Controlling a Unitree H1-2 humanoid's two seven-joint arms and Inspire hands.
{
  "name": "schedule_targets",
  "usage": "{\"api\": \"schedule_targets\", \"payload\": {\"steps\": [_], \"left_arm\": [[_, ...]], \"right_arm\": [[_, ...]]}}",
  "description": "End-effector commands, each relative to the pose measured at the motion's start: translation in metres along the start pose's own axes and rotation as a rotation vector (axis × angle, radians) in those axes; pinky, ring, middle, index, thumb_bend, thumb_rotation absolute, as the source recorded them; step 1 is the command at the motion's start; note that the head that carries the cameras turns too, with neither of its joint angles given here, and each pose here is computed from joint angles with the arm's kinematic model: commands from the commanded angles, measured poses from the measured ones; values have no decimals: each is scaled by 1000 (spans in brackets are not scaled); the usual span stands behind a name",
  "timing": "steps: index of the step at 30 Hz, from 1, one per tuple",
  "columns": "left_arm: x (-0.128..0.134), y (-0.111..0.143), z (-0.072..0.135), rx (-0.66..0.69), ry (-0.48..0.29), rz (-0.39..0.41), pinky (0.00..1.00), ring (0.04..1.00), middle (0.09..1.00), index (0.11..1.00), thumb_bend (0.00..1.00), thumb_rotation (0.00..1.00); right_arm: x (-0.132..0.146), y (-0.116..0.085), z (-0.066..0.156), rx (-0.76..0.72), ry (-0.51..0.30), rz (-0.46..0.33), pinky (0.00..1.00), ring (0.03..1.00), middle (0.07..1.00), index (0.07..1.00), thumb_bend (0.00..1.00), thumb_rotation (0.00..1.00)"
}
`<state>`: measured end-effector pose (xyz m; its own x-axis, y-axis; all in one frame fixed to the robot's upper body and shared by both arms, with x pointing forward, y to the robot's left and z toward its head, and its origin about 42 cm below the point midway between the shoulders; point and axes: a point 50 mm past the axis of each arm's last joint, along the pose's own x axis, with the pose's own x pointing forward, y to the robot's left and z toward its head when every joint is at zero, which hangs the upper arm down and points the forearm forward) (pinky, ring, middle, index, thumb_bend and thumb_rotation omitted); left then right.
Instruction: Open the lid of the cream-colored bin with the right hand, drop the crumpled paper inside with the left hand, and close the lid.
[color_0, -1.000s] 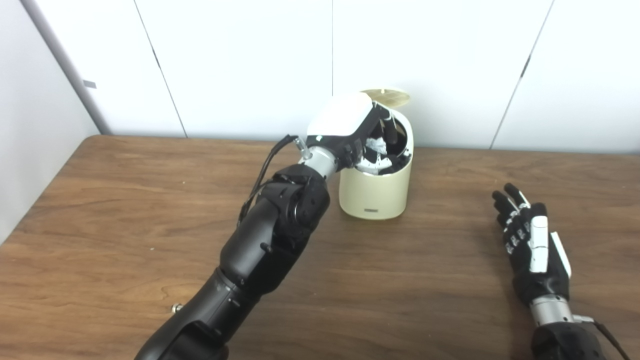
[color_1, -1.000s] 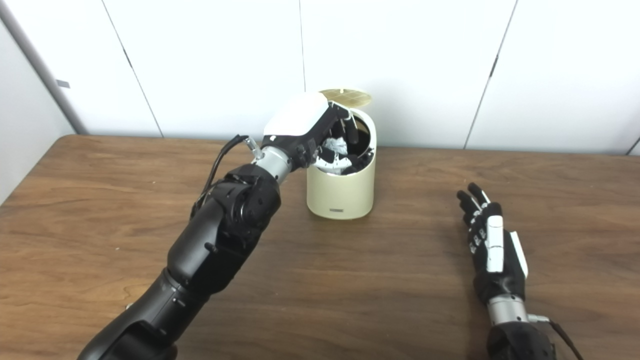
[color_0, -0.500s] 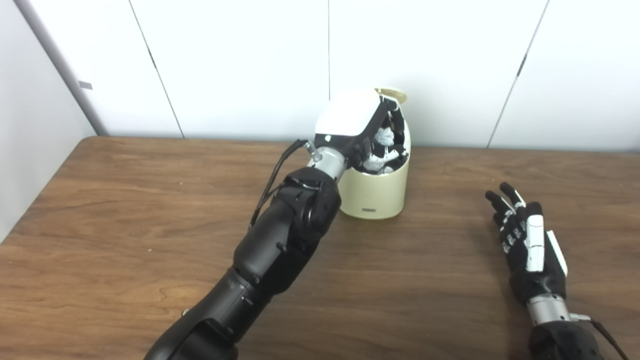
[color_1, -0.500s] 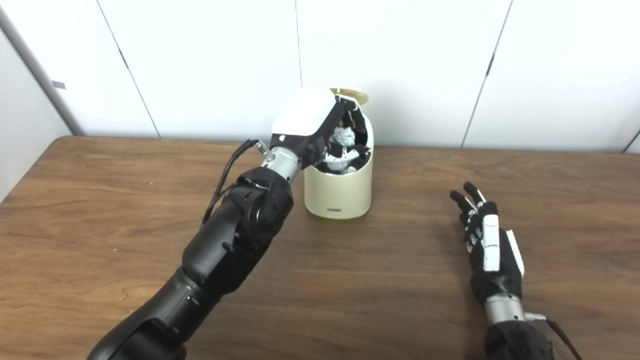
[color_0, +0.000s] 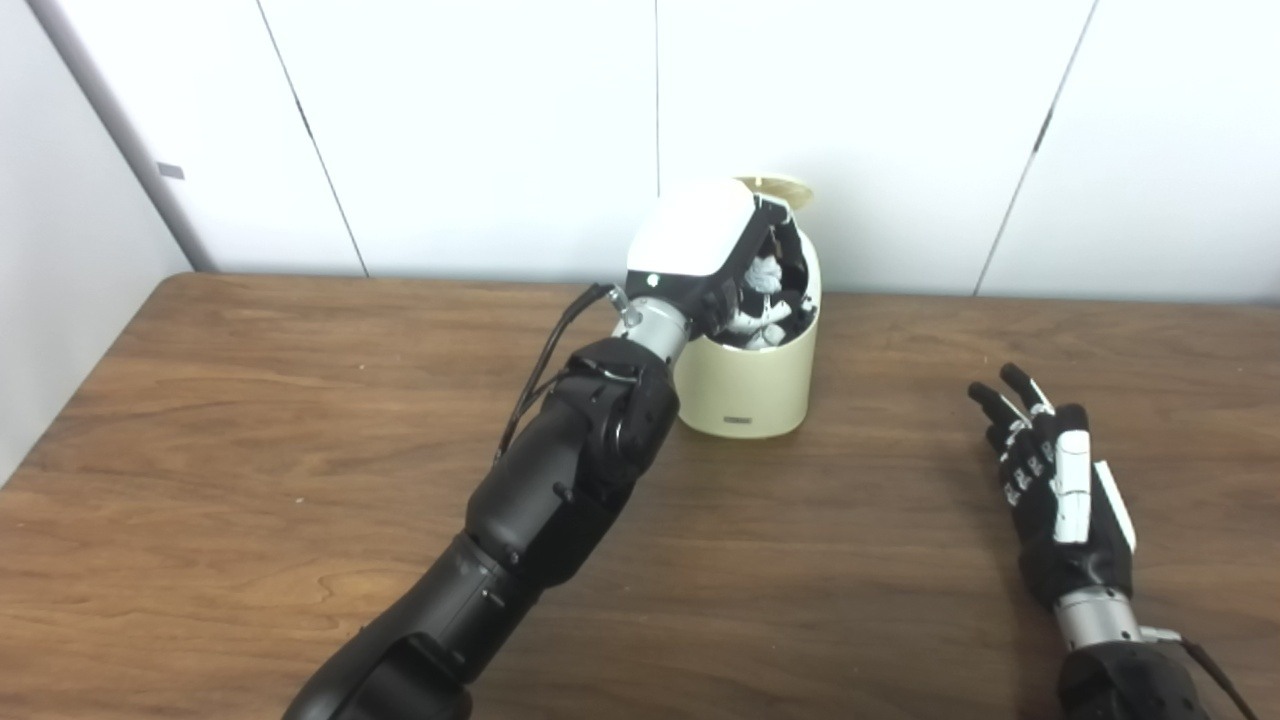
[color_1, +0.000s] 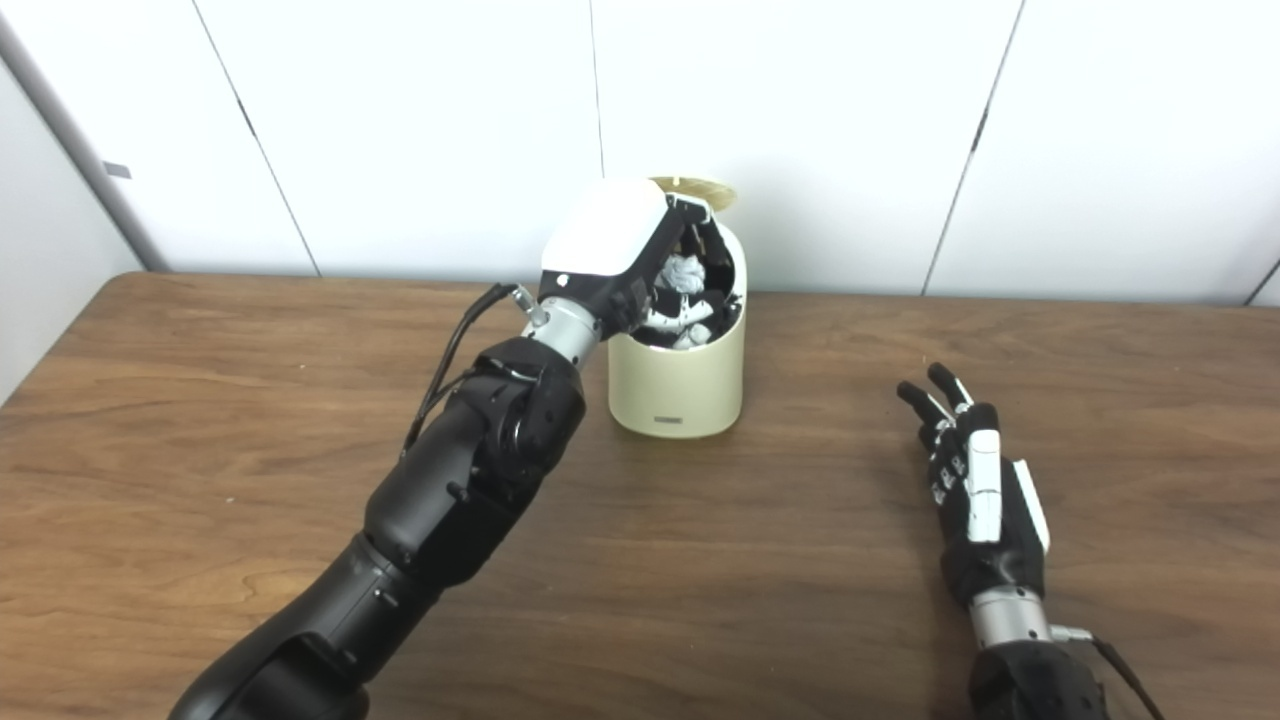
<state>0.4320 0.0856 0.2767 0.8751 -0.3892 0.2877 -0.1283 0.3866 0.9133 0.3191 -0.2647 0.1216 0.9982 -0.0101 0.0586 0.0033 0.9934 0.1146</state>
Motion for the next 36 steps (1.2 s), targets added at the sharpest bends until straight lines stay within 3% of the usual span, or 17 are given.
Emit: {"api": "schedule_targets", "payload": {"steps": [1, 12, 14, 17, 18, 19, 21, 28, 34, 36], "left_arm": [[12, 19, 3, 56, -35, 48, 290, 431, 577, 502, 464, 0], [7, 15, -4, 179, -2, 17, 356, 501, 572, 466, 471, 0], [7, 15, -5, 186, -5, 13, 483, 603, 562, 460, 503, 0], [7, 13, -6, 227, 1, 2, 593, 676, 699, 493, 516, 37], [7, 13, -6, 235, 6, -5, 635, 707, 725, 594, 659, 19], [6, 13, -6, 235, 10, -13, 670, 733, 744, 650, 732, 9], [5, 13, -7, 220, 17, -30, 722, 778, 776, 685, 790, 1], [3, 12, -7, 206, 19, -33, 722, 804, 792, 690, 843, 0], [3, 13, -6, 189, 5, -8, 742, 813, 805, 700, 822, 0], [3, 13, -5, 163, -5, 25, 639, 731, 752, 662, 820, 0]], "right_arm": [[-8, 1, -14, 18, 61, 5, 1000, 946, 825, 907, 621, 1000], [-7, -3, -13, 1, 48, -3, 1000, 926, 813, 886, 619, 1000], [-5, -3, -12, 1, 43, -12, 1000, 917, 811, 883, 612, 1000], [-4, -4, -12, -1, 44, -11, 1000, 909, 806, 874, 606, 1000], [-4, -5, -11, -1, 46, -7, 1000, 911, 808, 872, 609, 1000], [-4, -5, -11, -3, 45, -4, 1000, 912, 809, 872, 610, 1000], [-4, -5, -10, -4, 39, -1, 1000, 911, 802, 866, 610, 1000], [-5, -5, -9, -29, 45, 3, 1000, 905, 804, 847, 615, 1000], [-5, -6, -10, -38, 51, 4, 1000, 900, 791, 817, 624, 1000], [-6, -6, -11, -36, 51, 0, 1000, 896, 781, 805, 616, 1000]]}}
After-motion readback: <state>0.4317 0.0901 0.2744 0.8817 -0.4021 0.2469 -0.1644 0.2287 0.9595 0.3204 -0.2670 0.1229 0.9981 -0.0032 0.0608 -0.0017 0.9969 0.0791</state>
